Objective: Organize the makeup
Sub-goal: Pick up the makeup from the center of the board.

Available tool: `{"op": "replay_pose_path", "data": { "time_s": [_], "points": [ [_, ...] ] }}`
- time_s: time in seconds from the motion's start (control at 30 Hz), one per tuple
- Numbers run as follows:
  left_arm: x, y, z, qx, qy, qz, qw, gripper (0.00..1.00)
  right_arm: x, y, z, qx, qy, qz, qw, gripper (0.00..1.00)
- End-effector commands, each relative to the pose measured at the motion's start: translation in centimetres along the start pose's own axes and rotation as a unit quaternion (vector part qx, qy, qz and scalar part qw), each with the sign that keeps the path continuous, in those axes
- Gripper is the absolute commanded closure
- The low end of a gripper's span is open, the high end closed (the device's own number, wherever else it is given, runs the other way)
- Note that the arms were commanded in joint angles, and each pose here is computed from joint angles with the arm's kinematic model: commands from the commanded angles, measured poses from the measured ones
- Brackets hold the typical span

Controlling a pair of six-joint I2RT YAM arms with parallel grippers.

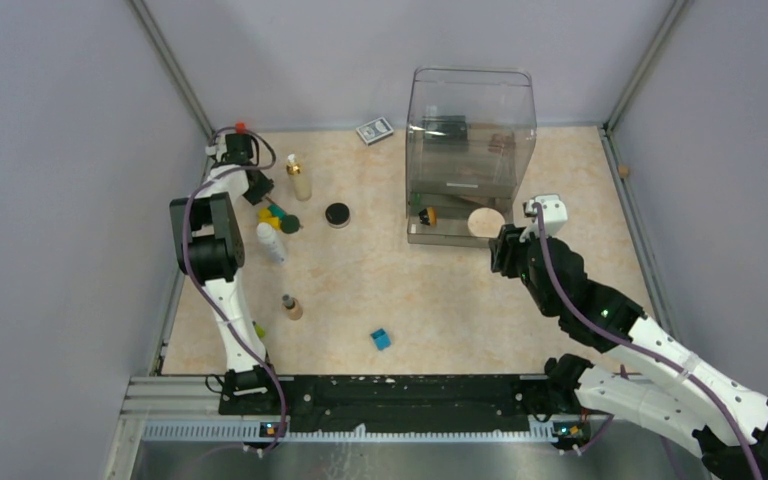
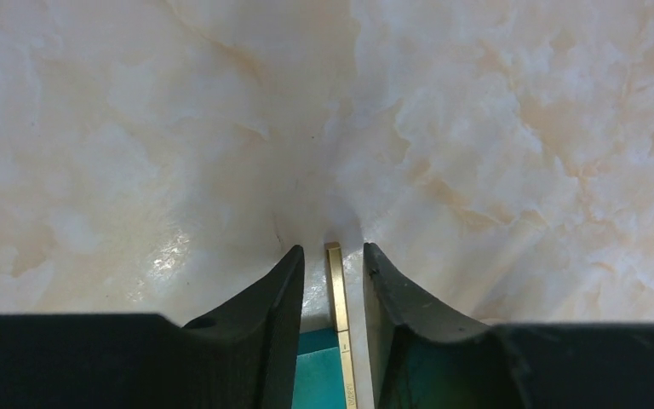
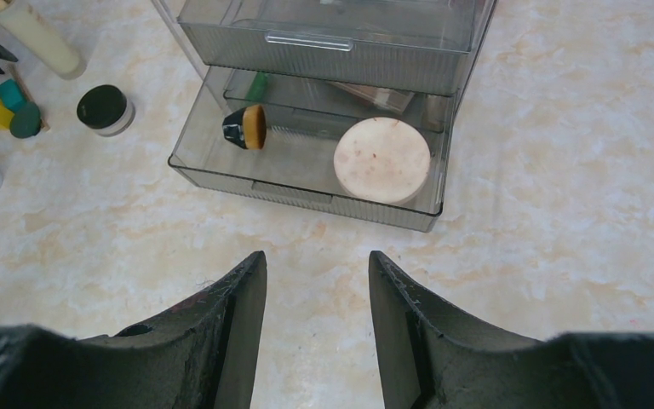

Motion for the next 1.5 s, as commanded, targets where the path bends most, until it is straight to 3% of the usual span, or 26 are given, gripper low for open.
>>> {"op": "replay_pose_path", "data": {
  "time_s": [0.0, 0.37, 0.67, 0.87, 0.93, 1.47],
  "points": [
    [1.1, -1.4, 0.1, 0.039, 0.033, 0.022, 0.998, 0.61, 0.1, 0.6, 0.2, -0.017, 0.001, 0.01, 1.0, 0.53],
    [1.0, -2.0, 0.9, 0.071, 0.092, 0.077, 0.99, 0.66, 0.1, 0.2, 0.4, -0.014, 0.002, 0.008, 1.0, 0.53],
    [0.7, -3.0, 1.4, 0.081, 0.08, 0.073, 0.991, 0.65, -0.2, 0.4, 0.2, -0.018, -0.001, 0.007, 1.0, 0.53],
    [0.5, -2.7, 1.2, 0.074, 0.075, 0.063, 0.992, 0.94, -0.2, 0.5, 0.1, -0.019, -0.002, 0.007, 1.0, 0.53],
    [0.4, -2.4, 0.9, 0.067, 0.072, 0.057, 0.993, 1.0, -0.2, 0.5, 0.1, -0.02, -0.001, 0.008, 1.0, 0.53],
    [-2.7, 1.6, -5.8, -0.023, -0.053, 0.002, 0.998, 1.0, -0.3, 0.4, 0.1, -0.017, -0.001, 0.008, 1.0, 0.52]
  ]
}}
Point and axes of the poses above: each gripper's point midway between its finger pads, its own z axis out along the fingers, its own x axis along the line the jaws close on, y = z × x, the point moved 7 cm from there along -z, back along the fingers, and after that the axes turned 13 degrees about z, right-handed, at the moved point
